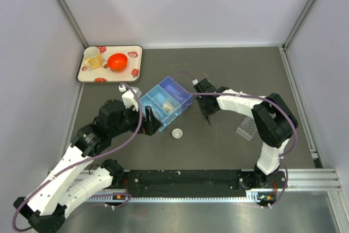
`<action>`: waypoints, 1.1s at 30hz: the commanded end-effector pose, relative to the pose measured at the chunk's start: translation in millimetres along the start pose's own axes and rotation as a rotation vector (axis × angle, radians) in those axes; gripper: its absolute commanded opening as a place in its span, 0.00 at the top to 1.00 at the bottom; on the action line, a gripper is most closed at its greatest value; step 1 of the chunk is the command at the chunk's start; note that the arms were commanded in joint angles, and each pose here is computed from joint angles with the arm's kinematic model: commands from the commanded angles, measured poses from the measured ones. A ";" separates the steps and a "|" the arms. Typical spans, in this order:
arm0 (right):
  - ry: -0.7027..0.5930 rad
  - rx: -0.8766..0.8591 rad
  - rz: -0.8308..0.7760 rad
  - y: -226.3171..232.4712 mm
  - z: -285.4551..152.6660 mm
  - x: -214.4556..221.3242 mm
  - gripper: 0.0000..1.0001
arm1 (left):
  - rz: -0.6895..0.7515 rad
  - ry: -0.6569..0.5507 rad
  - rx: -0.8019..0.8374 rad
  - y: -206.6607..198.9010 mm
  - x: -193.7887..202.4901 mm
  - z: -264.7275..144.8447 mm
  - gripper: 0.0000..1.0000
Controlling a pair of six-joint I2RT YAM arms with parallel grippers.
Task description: Organize the chemistry lab equipment
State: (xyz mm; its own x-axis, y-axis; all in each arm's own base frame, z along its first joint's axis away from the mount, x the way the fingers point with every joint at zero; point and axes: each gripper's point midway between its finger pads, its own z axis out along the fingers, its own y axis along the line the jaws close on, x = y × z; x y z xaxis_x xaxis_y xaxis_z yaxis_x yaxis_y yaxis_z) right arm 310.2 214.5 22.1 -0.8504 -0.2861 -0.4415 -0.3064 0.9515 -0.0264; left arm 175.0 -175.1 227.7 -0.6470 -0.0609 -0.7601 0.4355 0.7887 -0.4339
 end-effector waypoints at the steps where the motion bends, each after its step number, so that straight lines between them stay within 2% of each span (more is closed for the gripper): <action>1: -0.044 0.008 0.016 -1.4 1.1 -17.6 0.91 | 0.021 -0.058 0.026 -5.2 -11.4 -3.2 0.02; 6: -0.065 0.022 0.015 -6.7 -16.2 -24.1 0.91 | 0.026 -0.065 0.032 -6.6 -12.6 -5.9 0.02; 9: -0.116 0.020 0.007 -9.2 -43.6 -38.3 0.91 | 0.028 -0.070 0.038 -7.8 -13.2 -8.4 0.02; 13: -0.227 -0.029 -0.005 -3.8 -89.7 -76.4 0.89 | 0.035 -0.064 0.062 -12.1 -11.9 -10.9 0.02; 19: -0.297 -0.104 -0.059 23.9 -124.3 -122.3 0.89 | 0.046 -0.062 0.057 -10.5 -9.4 -15.5 0.02; 28: -0.327 -0.239 -0.125 88.0 -124.9 -171.5 0.89 | 0.052 -0.060 0.053 -8.9 -6.1 -21.0 0.02; 33: -0.311 -0.281 -0.165 116.7 -106.6 -181.3 0.89 | 0.063 -0.062 0.038 -6.6 -6.4 -25.2 0.02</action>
State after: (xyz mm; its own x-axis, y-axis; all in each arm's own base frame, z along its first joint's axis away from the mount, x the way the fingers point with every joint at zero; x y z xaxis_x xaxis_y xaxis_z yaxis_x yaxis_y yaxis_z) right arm 383.4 340.3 185.6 -0.6484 -0.3185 -0.6914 -0.5106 0.8557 0.0847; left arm 159.6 -167.3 237.0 -0.6140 -0.0511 -0.7876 0.4796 0.7684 -0.4237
